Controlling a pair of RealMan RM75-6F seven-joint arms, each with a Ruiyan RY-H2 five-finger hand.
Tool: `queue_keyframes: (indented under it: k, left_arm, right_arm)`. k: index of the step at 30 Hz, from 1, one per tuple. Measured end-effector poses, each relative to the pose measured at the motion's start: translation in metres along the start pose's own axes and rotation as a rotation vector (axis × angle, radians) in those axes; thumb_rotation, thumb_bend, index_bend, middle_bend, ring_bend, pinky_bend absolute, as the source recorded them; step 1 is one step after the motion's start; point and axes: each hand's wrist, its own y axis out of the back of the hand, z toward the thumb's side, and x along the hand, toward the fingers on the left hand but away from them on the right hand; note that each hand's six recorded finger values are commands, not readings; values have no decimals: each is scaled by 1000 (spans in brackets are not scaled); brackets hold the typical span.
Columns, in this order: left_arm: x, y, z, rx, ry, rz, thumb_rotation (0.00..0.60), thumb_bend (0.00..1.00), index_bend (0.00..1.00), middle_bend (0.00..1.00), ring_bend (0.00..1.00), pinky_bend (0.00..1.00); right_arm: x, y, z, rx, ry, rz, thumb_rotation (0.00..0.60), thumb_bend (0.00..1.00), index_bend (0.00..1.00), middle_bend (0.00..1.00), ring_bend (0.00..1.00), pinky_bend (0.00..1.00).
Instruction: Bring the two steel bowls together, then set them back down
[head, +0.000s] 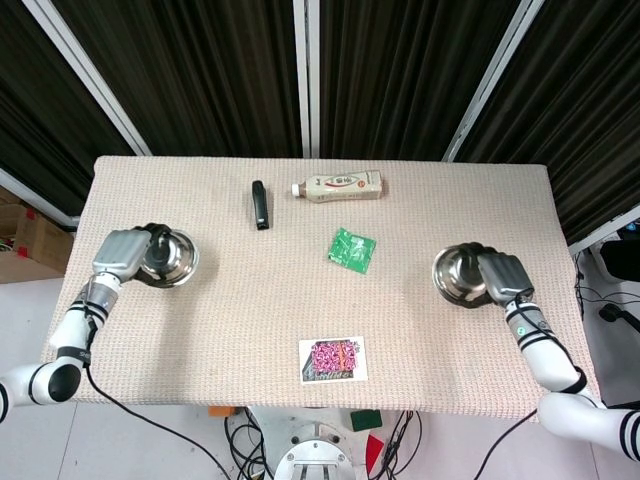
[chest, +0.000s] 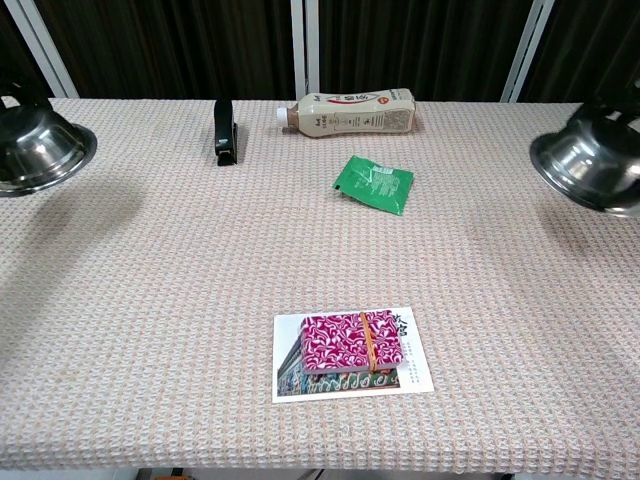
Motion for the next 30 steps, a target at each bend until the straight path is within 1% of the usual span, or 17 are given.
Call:
queue_keyframes:
  k: [1, 2, 3, 4, 5, 6, 7, 11, 15, 16, 18, 19, 20, 22, 26, 28, 30]
  left_arm:
    - [1, -2, -2, 9, 4, -7, 600, 195, 337, 494, 457, 546]
    - [1, -4, -3, 21, 7, -13, 600, 173, 219, 417, 396, 513]
    - [1, -7, -3, 30, 6, -20, 600, 141, 118, 312, 310, 470]
    - [1, -8, -3, 36, 5, -26, 600, 81, 26, 155, 168, 396]
    - [1, -9, -2, 35, 1, -24, 600, 38, 0, 55, 69, 335]
    - [1, -8, -1, 32, -2, -16, 600, 13, 0, 12, 21, 295]
    - [1, -7, 0, 28, -6, -3, 600, 1, 0, 0, 2, 262]
    - [-2, 1, 2, -2, -32, 61, 600, 0, 0, 0, 0, 191]
    - [-8, 2, 1, -22, -36, 70, 596, 0, 0, 0, 0, 173]
    - [-9, 2, 0, -26, -35, 69, 575, 0, 0, 0, 0, 170]
    - [-12, 2, -1, -38, -29, 81, 443, 0, 0, 0, 0, 160]
    - [-14, 3, -2, -48, -26, 93, 354, 0, 0, 0, 0, 155]
    - [-17, 5, -3, -68, -22, 115, 316, 0, 0, 0, 0, 153]
    - [-23, 9, -7, -101, -16, 163, 272, 0, 0, 0, 0, 145]
    - [-52, 14, -21, -152, 13, 315, 270, 0, 0, 0, 0, 137]
    - [-71, 11, -29, -159, 34, 380, 269, 0, 0, 0, 0, 132]
    - [-97, 1, -38, -162, 64, 434, 270, 0, 0, 0, 0, 127]
  right_arm:
    - [3, -3, -5, 15, -22, 16, 600, 200, 648, 488, 450, 319]
    - [5, -6, -9, 27, -40, 30, 600, 190, 581, 430, 396, 286]
    - [8, -10, -13, 33, -60, 47, 600, 150, 451, 307, 269, 219]
    - [9, -12, -15, 32, -70, 60, 600, 94, 276, 166, 136, 130]
    - [10, -14, -16, 27, -78, 73, 600, 49, 146, 70, 48, 65]
    - [11, -16, -18, 19, -86, 86, 600, 11, 44, 10, 1, 14]
    - [12, -16, -18, 11, -88, 89, 600, 0, 2, 0, 0, 0]
    - [14, -12, -15, -39, -81, 78, 600, 0, 0, 0, 0, 0]
    - [18, -8, -14, -65, -65, 59, 600, 0, 0, 0, 0, 0]
    - [19, -7, -14, -69, -65, 55, 600, 0, 0, 0, 0, 0]
    - [22, -5, -14, -76, -62, 38, 600, 0, 0, 0, 0, 0]
    - [24, -4, -14, -80, -60, 26, 600, 0, 0, 0, 0, 0]
    - [26, -3, -15, -86, -58, 10, 600, 0, 0, 0, 0, 0]
    - [32, 1, -17, -96, -55, -43, 600, 0, 0, 0, 0, 0]
    - [52, 6, -28, -105, -74, -194, 600, 0, 0, 0, 0, 0]
    - [70, 4, -40, -106, -107, -282, 600, 0, 0, 0, 0, 0]
    - [93, -4, -55, -105, -160, -356, 600, 0, 0, 0, 0, 0]
